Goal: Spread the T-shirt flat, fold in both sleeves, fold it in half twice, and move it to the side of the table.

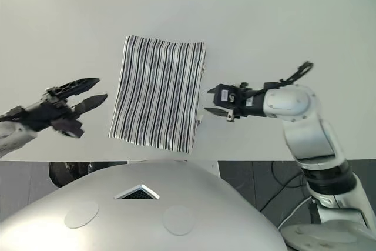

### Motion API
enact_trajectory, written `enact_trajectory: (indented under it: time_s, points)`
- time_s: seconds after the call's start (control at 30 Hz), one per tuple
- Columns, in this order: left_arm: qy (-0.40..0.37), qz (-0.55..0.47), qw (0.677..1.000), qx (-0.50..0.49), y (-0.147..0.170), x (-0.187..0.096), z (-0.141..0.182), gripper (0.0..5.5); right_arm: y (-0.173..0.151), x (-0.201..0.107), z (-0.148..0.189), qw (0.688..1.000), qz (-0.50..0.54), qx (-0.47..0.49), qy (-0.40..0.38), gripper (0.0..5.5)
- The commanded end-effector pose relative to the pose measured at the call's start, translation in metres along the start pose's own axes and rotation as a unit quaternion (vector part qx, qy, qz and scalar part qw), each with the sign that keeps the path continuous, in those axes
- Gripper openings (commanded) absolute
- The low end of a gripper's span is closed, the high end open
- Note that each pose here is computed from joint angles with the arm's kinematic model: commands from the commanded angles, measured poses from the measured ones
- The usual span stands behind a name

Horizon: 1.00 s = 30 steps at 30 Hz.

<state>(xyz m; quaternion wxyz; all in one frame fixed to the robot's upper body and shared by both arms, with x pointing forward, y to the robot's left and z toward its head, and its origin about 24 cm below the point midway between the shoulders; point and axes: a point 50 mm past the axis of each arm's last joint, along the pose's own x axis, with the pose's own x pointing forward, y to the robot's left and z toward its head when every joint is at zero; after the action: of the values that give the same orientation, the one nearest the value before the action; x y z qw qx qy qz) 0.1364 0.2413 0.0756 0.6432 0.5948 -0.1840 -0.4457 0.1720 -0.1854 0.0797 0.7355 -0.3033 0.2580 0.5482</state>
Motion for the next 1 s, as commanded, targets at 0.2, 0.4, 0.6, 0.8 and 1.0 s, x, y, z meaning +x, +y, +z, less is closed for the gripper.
enact_trajectory:
  time_s: [0.2,0.4,0.6,0.8,1.0]
  points:
    - [-0.028,-0.168,0.985,0.041,-0.041,-0.024,0.013,3.02,0.003,-0.044,-0.007,0.991,-0.112,0.015,-0.077,2.26]
    - [-0.05,-0.204,0.976,0.055,-0.052,-0.014,0.015,3.02,0.032,-0.049,0.001,0.993,-0.059,-0.025,-0.096,2.26]
    - [-0.088,-0.193,0.976,0.043,-0.056,0.002,0.025,3.02,0.029,-0.046,0.001,0.993,-0.061,-0.03,-0.101,2.26]
    - [-0.112,-0.209,0.97,0.05,-0.056,0.001,0.034,3.02,0.029,-0.048,0.0,0.993,-0.059,-0.028,-0.097,2.26]
    - [-0.121,-0.207,0.969,0.061,-0.051,0.005,0.039,3.02,0.029,-0.044,-0.002,0.993,-0.057,-0.026,-0.097,2.26]
